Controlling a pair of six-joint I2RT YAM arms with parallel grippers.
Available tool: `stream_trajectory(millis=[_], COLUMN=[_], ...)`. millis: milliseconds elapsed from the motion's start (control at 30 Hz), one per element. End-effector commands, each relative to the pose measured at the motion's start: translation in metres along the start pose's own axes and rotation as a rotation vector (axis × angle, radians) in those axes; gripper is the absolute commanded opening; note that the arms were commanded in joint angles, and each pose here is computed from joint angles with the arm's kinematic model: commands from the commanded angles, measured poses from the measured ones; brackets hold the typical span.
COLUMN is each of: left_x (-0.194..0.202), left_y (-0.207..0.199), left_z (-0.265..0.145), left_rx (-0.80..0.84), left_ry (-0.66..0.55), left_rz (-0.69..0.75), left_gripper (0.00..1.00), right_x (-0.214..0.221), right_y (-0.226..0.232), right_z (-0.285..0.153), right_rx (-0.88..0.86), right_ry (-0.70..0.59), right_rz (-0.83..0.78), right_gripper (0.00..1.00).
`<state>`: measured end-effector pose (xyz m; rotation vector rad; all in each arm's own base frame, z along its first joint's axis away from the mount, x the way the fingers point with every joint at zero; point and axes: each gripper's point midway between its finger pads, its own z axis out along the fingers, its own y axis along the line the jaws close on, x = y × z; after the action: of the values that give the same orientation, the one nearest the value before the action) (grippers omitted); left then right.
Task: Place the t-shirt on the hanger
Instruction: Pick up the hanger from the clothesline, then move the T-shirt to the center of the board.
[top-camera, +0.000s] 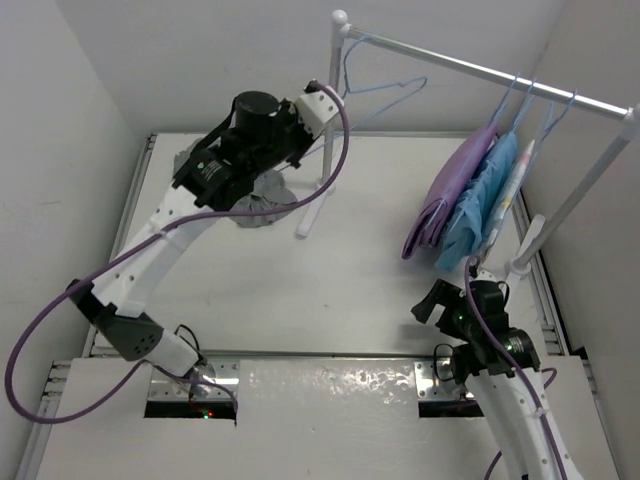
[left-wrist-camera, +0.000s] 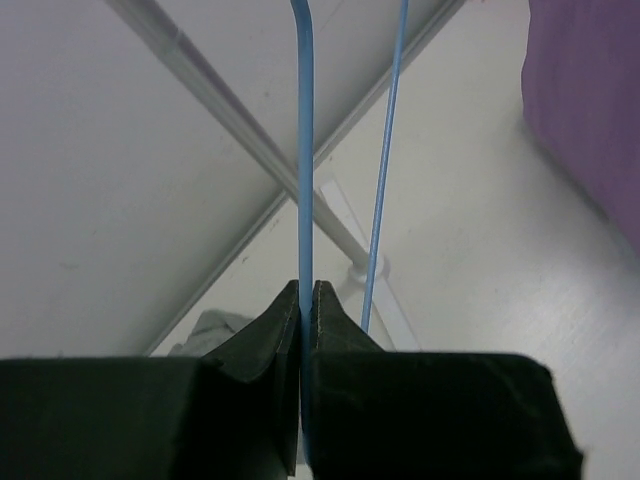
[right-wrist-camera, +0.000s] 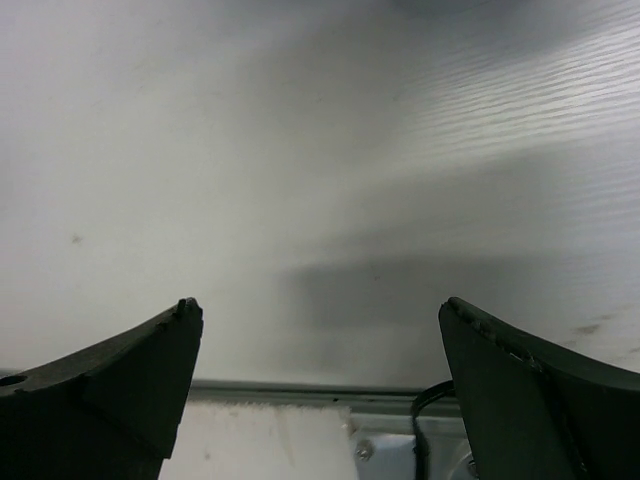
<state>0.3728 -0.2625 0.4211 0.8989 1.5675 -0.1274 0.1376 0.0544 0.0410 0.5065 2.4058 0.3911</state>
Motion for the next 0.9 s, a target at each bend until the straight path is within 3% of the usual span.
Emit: stream_trajectory(millis=[0,100,233,333,533,867], left_x=[0.012,0.038,0.078,0.117,0.162,0.166], left_y=[0.004,-0.001,0.001,-0.005,-0.038,-0.085], left_z=[-0.026,-0.042,-0.062,-0.081,-0.115,-0.134], left_rx=[-0.027,0.008,0.057,0.126,0.269,0.489], left_ry=[0.019,0.072,0.168,0.243,0.327,0.266], left_rz=[0.028,0.033,0.091,0.131,0.15,0.103], left_gripper=[0.0,0.0,0.0,0.0,0.0,0.0], right_x=[0.004,0.004,0.012,0.005,0.007,0.003], right_y=[0.035,0.06,0.114,0.138,0.145,0.159], right_z=[-0.019,-0.027,-0.061,-0.086,-0.112,-0.198], right_rx=[-0.18,-0.331,-0.715,-0.88,-0.932,-1.067], right_ry=[0.059,0.048,0.077,0.053,0.096,0.004], right_rz=[-0.024,-0.039,-0.152,-0.216,-0.335,-0.499], right_gripper=[0.99,0.99,0.99,0.99,0.99,0.99])
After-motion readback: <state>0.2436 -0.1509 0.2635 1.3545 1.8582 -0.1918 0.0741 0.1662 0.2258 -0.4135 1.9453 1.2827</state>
